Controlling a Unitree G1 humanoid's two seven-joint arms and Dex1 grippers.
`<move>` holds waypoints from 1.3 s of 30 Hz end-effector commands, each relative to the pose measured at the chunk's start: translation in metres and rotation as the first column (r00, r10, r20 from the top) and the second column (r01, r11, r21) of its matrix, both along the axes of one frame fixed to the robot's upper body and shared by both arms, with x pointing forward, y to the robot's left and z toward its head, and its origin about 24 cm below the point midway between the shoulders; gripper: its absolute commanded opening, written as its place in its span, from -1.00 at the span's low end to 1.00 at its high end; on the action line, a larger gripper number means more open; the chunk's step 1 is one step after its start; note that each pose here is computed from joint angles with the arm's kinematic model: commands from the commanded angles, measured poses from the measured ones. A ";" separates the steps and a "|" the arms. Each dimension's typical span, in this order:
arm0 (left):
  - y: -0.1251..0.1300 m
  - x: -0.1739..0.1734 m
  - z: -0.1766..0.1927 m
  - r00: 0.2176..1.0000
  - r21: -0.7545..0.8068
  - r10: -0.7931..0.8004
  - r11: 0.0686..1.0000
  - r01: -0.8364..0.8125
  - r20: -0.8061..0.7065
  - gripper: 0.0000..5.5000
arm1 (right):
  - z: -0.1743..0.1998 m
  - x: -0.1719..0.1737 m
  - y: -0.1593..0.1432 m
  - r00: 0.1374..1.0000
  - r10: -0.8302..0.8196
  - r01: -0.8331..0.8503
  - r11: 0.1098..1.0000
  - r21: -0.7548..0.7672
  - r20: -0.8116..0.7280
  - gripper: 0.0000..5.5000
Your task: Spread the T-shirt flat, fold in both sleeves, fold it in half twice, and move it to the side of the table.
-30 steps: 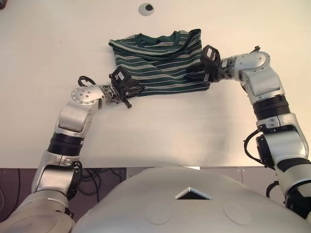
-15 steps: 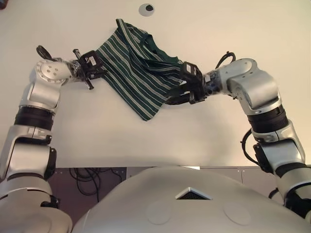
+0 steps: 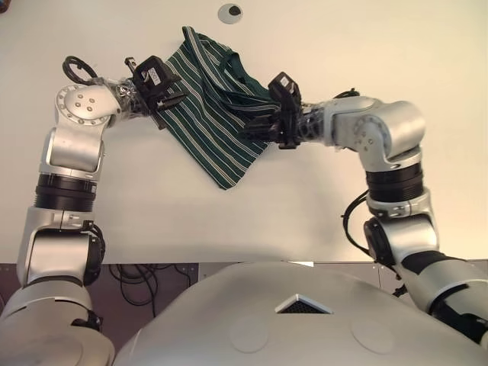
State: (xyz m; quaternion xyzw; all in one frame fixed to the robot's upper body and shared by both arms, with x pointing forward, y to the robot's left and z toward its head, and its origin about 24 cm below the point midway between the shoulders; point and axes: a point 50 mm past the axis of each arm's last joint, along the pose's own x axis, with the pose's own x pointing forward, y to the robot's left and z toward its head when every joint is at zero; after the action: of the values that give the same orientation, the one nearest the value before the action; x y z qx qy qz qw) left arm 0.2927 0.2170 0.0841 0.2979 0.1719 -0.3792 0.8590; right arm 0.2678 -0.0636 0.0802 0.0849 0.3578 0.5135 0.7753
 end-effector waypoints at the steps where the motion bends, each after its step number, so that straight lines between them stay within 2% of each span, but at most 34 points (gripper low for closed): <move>1: -0.008 -0.017 -0.015 0.998 -0.064 0.029 0.997 -0.032 -0.054 -0.50 | -0.010 0.000 0.022 0.995 -0.089 0.089 0.996 0.000 0.053 -0.48; 4: -0.019 -0.041 -0.039 0.989 -0.077 0.003 0.997 -0.015 -0.149 -0.50 | -0.019 0.004 0.031 0.984 -0.164 0.164 0.986 0.013 0.061 -0.48; 7: -0.025 -0.061 -0.059 0.977 -0.085 0.021 0.996 -0.040 -0.213 -0.50 | -0.035 0.016 0.031 0.959 -0.254 0.261 0.964 -0.048 0.125 -0.48; 12: -0.026 -0.071 -0.065 0.973 -0.095 0.053 0.993 -0.076 -0.223 -0.50 | -0.043 0.043 0.013 0.849 -0.412 0.459 0.885 -0.078 0.331 -0.48; 15: -0.024 -0.073 -0.067 0.972 -0.072 0.060 0.994 -0.078 -0.227 -0.50 | -0.043 0.061 -0.015 0.733 -0.495 0.606 0.786 -0.119 0.466 -0.48; 17: -0.023 -0.073 -0.067 0.973 -0.068 0.061 0.995 -0.078 -0.224 -0.50 | -0.038 0.065 -0.021 0.712 -0.495 0.617 0.780 -0.107 0.498 -0.48; 22: -0.014 -0.069 -0.060 0.976 -0.047 0.065 0.996 -0.077 -0.209 -0.50 | -0.010 0.062 -0.025 0.718 -0.335 0.446 0.895 -0.033 0.610 -0.48; 28: 0.004 -0.074 -0.062 0.970 0.082 -0.004 0.996 0.025 -0.245 -0.50 | -0.034 0.055 -0.043 0.820 0.018 0.154 0.956 -0.250 0.572 -0.48; 33: 0.004 -0.051 -0.034 0.987 -0.060 0.049 0.997 -0.058 -0.150 -0.50 | -0.046 0.042 -0.044 0.814 0.289 -0.109 0.928 -0.357 0.504 -0.48; 37: 0.027 -0.031 -0.016 0.979 -0.065 0.199 0.977 -0.202 -0.049 -0.50 | -0.048 0.015 -0.059 0.735 0.554 -0.354 0.805 -0.476 0.391 -0.48; 39: 0.034 -0.026 -0.011 0.968 -0.077 0.251 0.965 -0.251 -0.006 -0.50 | -0.040 0.000 -0.066 0.719 0.616 -0.447 0.765 -0.464 0.324 -0.48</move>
State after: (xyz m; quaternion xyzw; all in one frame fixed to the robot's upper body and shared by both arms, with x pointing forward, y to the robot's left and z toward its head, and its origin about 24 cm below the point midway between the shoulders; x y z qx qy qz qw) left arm 0.2600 0.2420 0.0645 0.2370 0.2078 -0.3058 0.8984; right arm 0.2887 -0.1154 0.0455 -0.2906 0.2039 0.6201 0.6996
